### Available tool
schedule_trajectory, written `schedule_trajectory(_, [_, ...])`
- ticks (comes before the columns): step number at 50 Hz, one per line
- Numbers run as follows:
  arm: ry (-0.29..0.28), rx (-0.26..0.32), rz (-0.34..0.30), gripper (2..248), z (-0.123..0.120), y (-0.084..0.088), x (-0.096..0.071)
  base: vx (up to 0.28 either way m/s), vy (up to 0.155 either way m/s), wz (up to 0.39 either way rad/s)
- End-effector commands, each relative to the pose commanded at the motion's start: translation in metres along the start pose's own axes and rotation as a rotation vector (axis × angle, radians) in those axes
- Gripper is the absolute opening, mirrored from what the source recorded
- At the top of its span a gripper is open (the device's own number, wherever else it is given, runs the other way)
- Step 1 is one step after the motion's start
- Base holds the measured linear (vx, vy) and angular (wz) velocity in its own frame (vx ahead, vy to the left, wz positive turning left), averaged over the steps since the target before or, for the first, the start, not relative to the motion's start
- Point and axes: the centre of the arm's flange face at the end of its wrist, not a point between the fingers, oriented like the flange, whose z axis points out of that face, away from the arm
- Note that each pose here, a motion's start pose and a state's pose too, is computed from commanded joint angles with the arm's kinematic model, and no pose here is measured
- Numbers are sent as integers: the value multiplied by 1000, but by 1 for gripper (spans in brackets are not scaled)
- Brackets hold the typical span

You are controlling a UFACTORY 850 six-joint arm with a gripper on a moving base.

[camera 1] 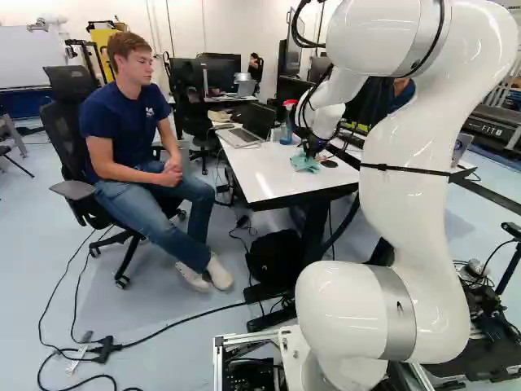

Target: Clean the table with the green towel

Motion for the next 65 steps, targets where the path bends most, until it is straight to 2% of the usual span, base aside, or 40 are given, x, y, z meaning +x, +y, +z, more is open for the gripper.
schedule_trajectory(37, [-74, 0, 0, 25, 0, 0, -7, 0, 0, 0])
schedule_trajectory(65, [-72, 2, -3, 25, 6, -2, 0, 0, 0, 0])
